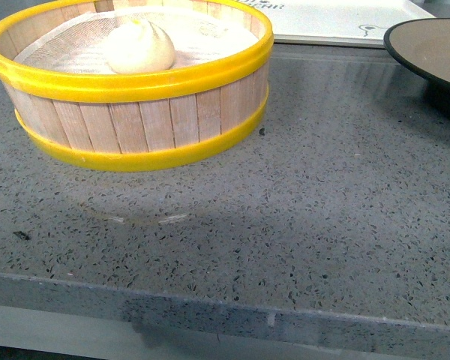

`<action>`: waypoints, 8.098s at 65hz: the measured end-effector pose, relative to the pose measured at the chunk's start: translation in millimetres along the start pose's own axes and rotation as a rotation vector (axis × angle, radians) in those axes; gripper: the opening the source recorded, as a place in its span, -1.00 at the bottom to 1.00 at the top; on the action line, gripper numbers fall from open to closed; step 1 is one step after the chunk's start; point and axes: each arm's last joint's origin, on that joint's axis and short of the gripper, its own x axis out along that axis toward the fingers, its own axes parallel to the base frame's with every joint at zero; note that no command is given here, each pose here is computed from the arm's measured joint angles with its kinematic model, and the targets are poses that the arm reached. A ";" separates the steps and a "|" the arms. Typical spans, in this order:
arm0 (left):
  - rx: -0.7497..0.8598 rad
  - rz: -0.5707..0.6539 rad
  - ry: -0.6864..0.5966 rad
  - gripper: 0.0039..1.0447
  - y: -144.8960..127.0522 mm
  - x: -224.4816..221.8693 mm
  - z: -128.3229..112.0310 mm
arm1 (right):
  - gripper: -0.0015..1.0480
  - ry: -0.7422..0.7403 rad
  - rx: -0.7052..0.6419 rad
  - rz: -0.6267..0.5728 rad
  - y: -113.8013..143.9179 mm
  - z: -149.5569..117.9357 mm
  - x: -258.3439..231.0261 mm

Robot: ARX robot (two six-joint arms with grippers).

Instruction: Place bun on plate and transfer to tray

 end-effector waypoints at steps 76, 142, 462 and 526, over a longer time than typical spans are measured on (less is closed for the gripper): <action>0.260 -0.359 -0.024 0.88 -143.6 107.4 190.7 | 0.83 0.000 0.000 -0.001 0.0 0.0 0.0; 0.458 -0.267 0.139 0.88 -165.3 149.8 172.4 | 0.83 0.000 0.001 -0.001 0.0 0.0 0.0; 0.367 -0.417 -0.324 0.88 -170.3 65.4 284.0 | 0.83 0.000 0.000 -0.001 0.0 0.0 0.0; 0.000 -0.157 -0.389 -0.93 -8.4 14.4 61.6 | 0.83 0.000 0.000 -0.001 0.0 0.0 0.0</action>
